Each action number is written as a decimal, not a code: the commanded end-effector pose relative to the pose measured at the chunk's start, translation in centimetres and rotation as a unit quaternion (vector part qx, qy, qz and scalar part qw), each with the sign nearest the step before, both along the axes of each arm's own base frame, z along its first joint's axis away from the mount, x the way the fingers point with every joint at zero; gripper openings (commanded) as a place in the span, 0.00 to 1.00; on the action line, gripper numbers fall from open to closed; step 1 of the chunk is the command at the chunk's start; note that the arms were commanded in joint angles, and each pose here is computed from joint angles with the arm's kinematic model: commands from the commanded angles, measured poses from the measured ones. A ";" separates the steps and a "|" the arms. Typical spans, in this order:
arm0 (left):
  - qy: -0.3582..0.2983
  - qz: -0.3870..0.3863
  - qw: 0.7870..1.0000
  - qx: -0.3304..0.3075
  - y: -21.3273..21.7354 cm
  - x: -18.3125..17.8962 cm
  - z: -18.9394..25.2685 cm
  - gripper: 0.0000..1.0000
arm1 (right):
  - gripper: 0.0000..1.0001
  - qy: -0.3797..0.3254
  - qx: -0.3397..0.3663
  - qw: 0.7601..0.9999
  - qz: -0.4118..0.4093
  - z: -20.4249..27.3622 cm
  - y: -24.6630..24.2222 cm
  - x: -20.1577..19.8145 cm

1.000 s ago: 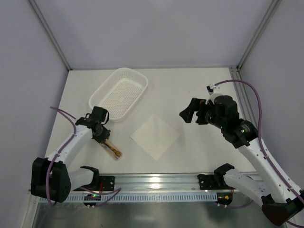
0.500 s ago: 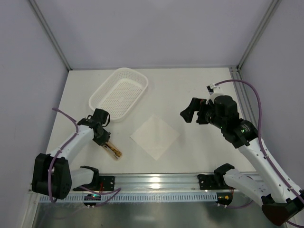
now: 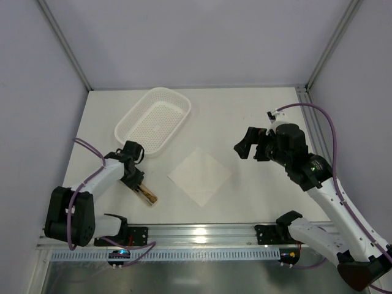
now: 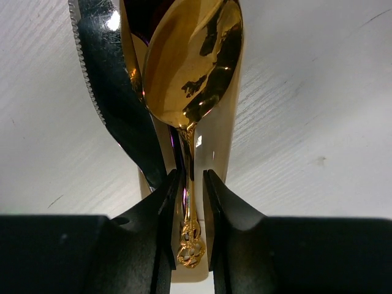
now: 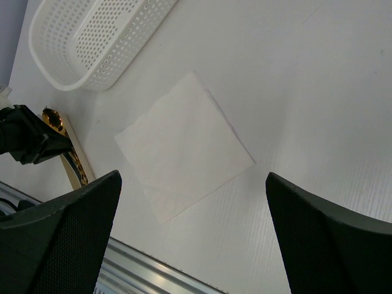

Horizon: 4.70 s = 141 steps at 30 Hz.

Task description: Place the utensils on the paper napkin and roll it up

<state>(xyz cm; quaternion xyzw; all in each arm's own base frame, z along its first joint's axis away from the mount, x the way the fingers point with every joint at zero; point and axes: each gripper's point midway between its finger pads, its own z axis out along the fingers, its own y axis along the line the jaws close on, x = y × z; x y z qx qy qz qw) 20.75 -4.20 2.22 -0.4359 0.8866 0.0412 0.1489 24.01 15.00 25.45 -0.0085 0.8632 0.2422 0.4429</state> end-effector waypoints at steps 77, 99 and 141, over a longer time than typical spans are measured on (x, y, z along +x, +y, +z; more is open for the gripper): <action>-0.157 -0.409 0.892 -0.111 -27.1 9.4 10.4 0.00 | 1.00 0.014 -0.029 0.999 -0.025 -1.3 -0.7 1.1; -0.103 -0.383 0.911 -0.109 -29.0 10.5 4.2 0.00 | 1.00 0.003 -0.037 0.999 -0.026 -1.2 -1.0 1.2; -0.057 -0.377 0.919 -0.100 -28.3 9.4 1.3 0.14 | 1.00 -0.009 -0.047 0.998 -0.039 -0.7 -1.8 1.1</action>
